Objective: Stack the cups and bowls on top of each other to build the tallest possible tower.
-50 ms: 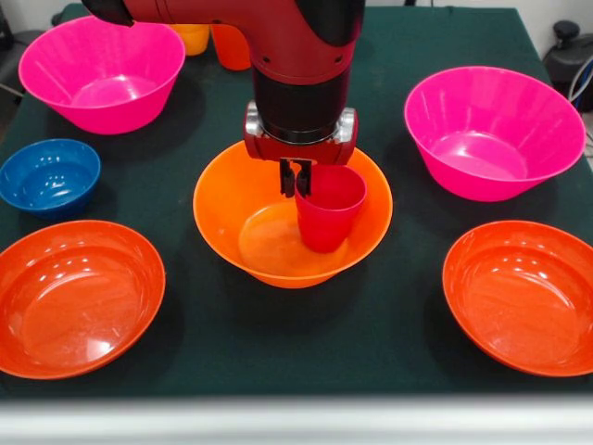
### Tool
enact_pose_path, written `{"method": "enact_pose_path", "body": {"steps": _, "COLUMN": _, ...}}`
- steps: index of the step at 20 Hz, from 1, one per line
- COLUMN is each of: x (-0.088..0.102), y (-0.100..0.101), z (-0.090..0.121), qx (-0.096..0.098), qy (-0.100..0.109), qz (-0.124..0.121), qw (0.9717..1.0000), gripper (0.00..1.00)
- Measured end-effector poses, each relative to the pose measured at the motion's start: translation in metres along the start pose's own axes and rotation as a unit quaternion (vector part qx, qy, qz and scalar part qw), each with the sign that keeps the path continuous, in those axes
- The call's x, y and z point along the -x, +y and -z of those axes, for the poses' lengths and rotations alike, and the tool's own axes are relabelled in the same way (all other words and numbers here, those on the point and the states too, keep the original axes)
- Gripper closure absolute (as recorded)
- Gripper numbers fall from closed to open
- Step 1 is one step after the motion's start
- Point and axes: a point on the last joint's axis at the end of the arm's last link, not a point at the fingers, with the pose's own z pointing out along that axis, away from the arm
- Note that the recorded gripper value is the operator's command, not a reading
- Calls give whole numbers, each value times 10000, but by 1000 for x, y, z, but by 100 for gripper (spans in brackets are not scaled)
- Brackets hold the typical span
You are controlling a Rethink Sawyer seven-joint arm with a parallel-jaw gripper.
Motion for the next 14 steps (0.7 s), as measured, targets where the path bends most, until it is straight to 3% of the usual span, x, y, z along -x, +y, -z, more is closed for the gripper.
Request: {"method": "enact_pose_path", "body": {"steps": 14, "x": 0, "y": -2, "z": 0, "qx": 0, "qy": 1, "qz": -16, "qw": 10000, "gripper": 100}}
